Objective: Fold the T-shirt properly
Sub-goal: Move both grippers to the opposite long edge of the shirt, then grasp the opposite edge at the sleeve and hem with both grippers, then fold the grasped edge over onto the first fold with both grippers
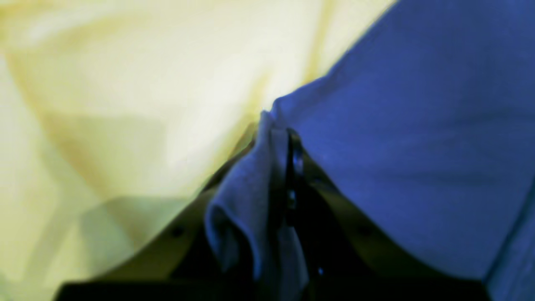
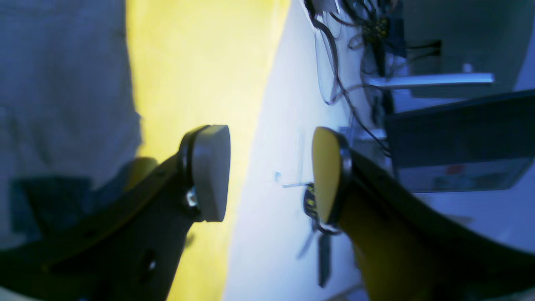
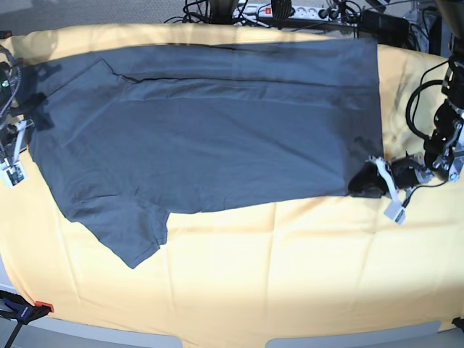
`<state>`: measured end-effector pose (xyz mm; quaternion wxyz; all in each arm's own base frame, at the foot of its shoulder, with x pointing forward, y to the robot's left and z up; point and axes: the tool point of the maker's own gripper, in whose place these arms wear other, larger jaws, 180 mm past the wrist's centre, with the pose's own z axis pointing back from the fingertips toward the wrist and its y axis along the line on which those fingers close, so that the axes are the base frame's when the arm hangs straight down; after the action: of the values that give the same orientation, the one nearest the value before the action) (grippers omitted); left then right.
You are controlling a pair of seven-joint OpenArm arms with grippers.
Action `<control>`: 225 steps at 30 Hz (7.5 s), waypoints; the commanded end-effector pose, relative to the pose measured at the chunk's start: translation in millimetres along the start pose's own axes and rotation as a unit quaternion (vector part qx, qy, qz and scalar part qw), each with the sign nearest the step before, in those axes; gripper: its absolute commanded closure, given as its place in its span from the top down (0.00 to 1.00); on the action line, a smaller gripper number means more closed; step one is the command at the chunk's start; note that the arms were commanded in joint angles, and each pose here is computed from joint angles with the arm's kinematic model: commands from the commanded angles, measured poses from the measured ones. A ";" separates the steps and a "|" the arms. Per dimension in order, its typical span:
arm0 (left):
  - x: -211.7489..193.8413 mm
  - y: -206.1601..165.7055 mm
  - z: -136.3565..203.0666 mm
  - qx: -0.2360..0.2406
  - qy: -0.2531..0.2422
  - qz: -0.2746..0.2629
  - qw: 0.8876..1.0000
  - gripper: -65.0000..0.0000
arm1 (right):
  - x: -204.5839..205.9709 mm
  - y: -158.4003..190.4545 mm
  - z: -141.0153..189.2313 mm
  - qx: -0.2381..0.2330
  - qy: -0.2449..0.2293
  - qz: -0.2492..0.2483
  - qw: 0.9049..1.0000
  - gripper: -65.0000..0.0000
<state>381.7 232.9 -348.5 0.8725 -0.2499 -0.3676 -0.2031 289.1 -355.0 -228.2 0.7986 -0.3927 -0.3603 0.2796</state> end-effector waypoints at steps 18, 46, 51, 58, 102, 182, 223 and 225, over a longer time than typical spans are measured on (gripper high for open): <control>73.4 15.9 19.2 0.027 -0.067 -0.039 0.997 0.00 | 48.3 8.6 -2.6 0.051 -0.078 -0.090 0.992 0.52; 70.9 6.1 5.4 0.015 -0.063 -0.044 0.997 0.00 | 90.2 118.4 -158.5 0.390 0.043 -0.481 0.784 0.52; 70.5 6.3 5.4 0.015 -0.062 -0.044 0.997 0.00 | 114.5 148.0 -143.2 0.441 0.017 -0.462 0.769 0.52; 70.8 6.2 5.5 0.015 -0.062 -0.044 0.997 0.00 | 131.0 140.6 -143.3 0.441 -0.030 -0.462 0.769 0.12; 145.4 -15.4 -17.1 0.027 -0.124 -0.189 0.974 0.00 | 156.5 48.3 -174.2 0.318 -0.123 -0.396 0.852 0.00; -56.3 -105.0 45.7 -0.142 0.160 -0.063 0.975 0.59 | 92.9 85.0 -162.8 0.244 0.007 -0.407 0.880 0.62; 37.2 -76.5 81.4 -0.099 -0.002 -0.045 0.994 0.59 | 149.6 105.0 -115.4 0.460 -0.103 -0.433 0.768 0.00; 37.2 -76.5 81.4 -0.099 -0.002 -0.045 0.994 0.59 | 155.5 99.9 -104.6 0.478 -0.107 -0.422 0.763 0.00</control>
<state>312.7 210.5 -269.2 0.8441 -0.3200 -0.3330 -0.2725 431.4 -225.4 -328.9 0.8929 0.2670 -0.3520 0.0871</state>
